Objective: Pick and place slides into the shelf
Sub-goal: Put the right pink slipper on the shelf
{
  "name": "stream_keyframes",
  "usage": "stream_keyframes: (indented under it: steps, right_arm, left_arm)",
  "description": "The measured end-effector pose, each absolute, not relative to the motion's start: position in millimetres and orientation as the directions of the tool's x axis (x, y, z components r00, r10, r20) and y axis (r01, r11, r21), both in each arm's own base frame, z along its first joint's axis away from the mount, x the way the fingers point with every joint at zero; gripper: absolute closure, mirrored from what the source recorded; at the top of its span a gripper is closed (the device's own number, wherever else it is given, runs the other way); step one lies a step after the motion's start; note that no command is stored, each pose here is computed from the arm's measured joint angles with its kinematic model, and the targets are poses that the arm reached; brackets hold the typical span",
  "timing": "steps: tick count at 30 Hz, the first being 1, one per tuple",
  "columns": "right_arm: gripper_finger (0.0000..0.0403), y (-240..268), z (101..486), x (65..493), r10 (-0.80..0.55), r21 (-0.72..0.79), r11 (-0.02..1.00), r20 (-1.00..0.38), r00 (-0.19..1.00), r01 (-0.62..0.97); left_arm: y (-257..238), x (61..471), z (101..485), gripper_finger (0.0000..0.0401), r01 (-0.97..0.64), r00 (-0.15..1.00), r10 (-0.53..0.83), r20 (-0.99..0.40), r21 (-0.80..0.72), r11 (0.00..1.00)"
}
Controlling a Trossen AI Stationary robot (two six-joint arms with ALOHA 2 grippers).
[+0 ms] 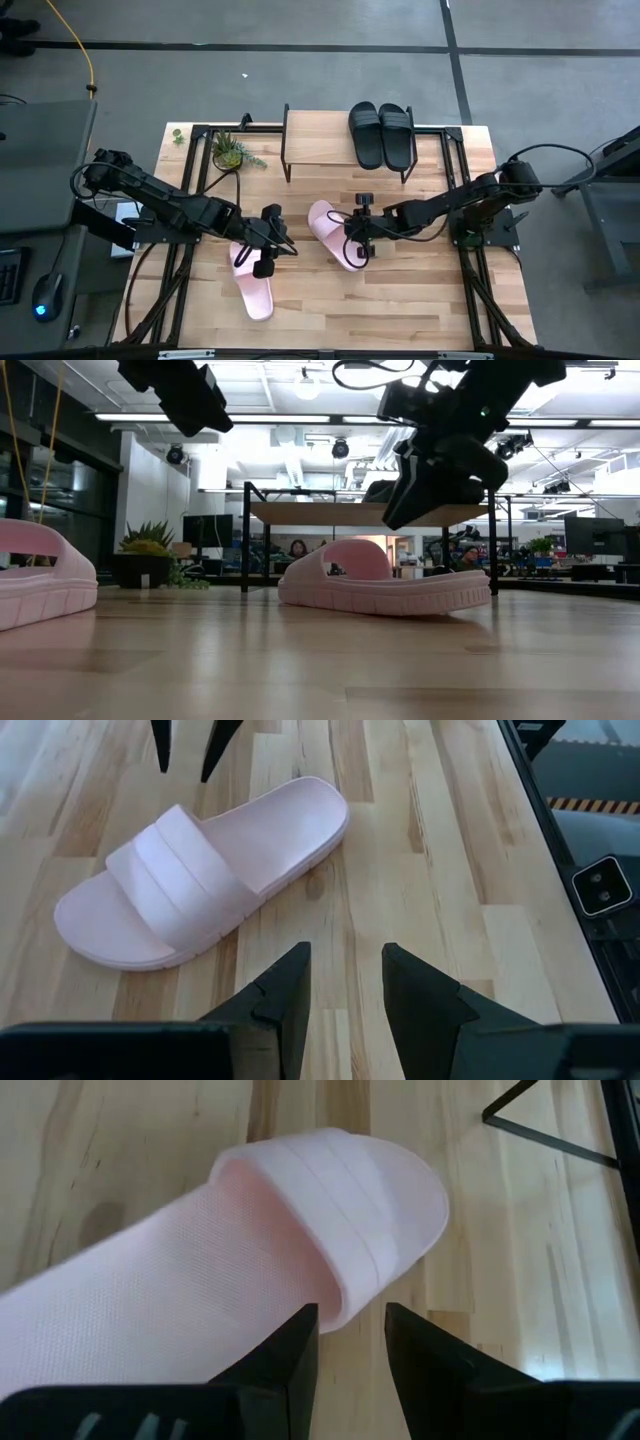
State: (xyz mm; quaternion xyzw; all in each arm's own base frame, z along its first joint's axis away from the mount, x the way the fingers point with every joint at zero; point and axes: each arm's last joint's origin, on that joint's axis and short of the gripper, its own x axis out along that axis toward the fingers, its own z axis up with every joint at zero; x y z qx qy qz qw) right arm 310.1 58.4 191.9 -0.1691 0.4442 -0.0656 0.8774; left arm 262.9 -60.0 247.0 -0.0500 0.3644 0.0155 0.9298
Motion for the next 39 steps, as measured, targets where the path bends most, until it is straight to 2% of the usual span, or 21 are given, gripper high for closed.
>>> stream_keyframes:
  steps: [13,19,28,39]
  right_arm:
    - [0.0295,58,192,310,-0.280,-0.367,0.930,-0.752,0.596,-0.026]
    - [0.0295,59,176,317,-0.286,-0.386,0.921,-0.768,0.573,-0.058]
    - [0.0295,57,165,335,-0.275,-0.396,0.917,-0.715,0.643,-0.048]
    - [0.0295,53,152,336,-0.360,-0.468,0.883,-0.715,0.600,-0.027]
  left_arm:
    - [-60,263,247,0.0290,-0.065,0.734,-0.008,-0.679,-0.082,0.995]
    - [-60,263,247,0.0290,-0.065,0.735,-0.008,-0.678,-0.082,0.995]
    - [-60,263,247,0.0290,-0.065,0.736,-0.008,-0.677,-0.082,0.994]
    - [-60,263,248,0.0290,-0.064,0.738,-0.009,-0.675,-0.083,0.995]
